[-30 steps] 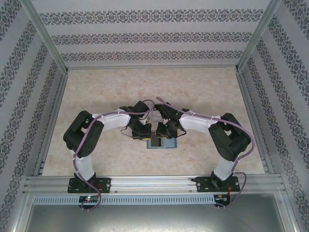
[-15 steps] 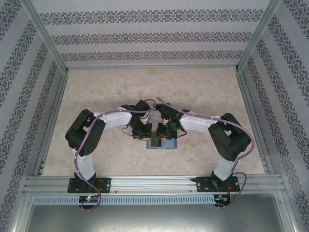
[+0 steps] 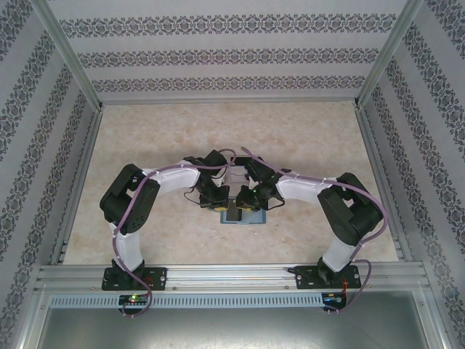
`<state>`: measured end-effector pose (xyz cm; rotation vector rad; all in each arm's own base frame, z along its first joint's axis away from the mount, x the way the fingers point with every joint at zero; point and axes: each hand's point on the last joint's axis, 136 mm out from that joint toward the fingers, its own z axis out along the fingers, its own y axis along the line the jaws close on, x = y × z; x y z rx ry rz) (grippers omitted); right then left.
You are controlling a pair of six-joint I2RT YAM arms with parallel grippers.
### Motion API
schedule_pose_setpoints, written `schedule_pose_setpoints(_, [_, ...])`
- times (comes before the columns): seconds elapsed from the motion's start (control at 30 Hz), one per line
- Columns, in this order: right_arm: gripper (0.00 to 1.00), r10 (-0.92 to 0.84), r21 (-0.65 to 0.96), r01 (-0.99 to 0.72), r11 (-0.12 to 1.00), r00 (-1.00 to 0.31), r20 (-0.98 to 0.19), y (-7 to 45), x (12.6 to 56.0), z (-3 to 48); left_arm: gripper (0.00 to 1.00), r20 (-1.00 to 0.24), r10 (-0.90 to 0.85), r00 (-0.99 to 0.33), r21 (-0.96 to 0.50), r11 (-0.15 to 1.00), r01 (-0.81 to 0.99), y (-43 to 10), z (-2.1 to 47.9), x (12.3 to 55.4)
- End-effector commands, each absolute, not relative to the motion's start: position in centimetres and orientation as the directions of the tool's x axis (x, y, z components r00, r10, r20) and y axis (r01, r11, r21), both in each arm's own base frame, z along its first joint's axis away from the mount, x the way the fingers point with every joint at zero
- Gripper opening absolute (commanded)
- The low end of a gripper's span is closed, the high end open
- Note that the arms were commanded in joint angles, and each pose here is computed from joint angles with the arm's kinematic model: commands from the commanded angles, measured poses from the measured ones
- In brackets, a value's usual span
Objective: Take the credit cards out of the card holder
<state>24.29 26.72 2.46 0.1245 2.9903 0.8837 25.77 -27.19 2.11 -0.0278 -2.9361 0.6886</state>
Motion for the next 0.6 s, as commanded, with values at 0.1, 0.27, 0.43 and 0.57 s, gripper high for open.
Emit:
schedule_pose_setpoints(0.1, [0.21,0.090,0.631,0.072,0.772,-0.996,0.004,27.3,24.2,3.4,0.00,0.244,0.035,-0.969,-0.236,0.971,-0.024,-23.4,-2.3,22.3])
schedule_pose_setpoints(0.27, [0.18,0.096,0.640,0.077,0.764,-0.995,0.006,27.3,24.2,2.8,0.00,0.247,0.037,-0.968,-0.234,0.972,-0.022,-23.3,-2.4,22.3])
schedule_pose_setpoints(0.43, [0.13,0.102,0.628,0.091,0.773,-0.995,0.019,26.9,24.0,1.9,0.00,0.248,0.040,-0.968,-0.233,0.972,-0.019,-23.4,-2.3,22.1])
schedule_pose_setpoints(0.57, [0.09,0.106,0.615,0.089,0.784,-0.994,0.009,26.5,23.9,1.8,0.00,0.245,0.040,-0.969,-0.232,0.973,-0.019,-23.4,-2.2,22.1])
